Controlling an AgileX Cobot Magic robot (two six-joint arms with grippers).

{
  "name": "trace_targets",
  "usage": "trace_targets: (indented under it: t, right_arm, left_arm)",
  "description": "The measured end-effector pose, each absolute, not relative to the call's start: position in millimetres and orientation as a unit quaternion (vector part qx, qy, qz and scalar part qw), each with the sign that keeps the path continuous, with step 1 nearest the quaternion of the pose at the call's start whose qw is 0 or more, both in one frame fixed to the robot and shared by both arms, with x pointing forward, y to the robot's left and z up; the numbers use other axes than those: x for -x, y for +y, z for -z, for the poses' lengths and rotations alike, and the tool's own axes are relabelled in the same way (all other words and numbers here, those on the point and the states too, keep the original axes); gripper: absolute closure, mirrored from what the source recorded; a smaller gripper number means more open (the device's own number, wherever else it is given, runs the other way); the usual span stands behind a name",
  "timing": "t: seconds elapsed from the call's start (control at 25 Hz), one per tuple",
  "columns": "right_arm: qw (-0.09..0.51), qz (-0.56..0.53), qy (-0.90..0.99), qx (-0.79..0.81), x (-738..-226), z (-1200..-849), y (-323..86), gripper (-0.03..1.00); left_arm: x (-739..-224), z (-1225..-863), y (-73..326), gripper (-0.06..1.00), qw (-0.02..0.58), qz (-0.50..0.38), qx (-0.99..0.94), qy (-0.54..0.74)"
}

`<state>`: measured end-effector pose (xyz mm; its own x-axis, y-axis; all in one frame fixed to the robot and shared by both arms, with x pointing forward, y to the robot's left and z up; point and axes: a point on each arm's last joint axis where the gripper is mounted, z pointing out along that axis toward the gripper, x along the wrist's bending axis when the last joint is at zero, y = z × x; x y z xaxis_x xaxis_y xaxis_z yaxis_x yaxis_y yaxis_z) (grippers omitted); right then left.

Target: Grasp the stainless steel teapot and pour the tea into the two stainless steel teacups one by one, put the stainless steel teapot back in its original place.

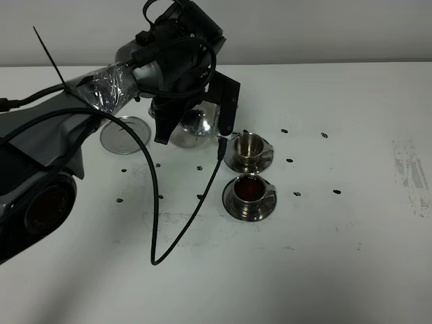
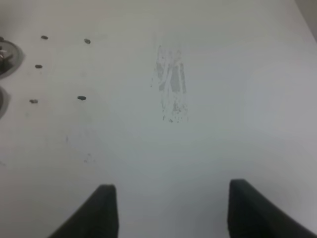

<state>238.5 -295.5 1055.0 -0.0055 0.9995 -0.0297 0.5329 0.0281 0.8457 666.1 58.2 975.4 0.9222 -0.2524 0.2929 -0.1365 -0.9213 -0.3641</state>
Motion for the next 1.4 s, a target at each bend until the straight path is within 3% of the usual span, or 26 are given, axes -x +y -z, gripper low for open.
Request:
trace_targets:
  t: [1.4]
  right_arm:
    - [0.350, -0.333, 0.626, -0.612, -238, -1055, -296, 0.49]
  left_arm:
    - [-658, -989, 37, 0.77, 0.239, 0.232, 0.931, 0.151]
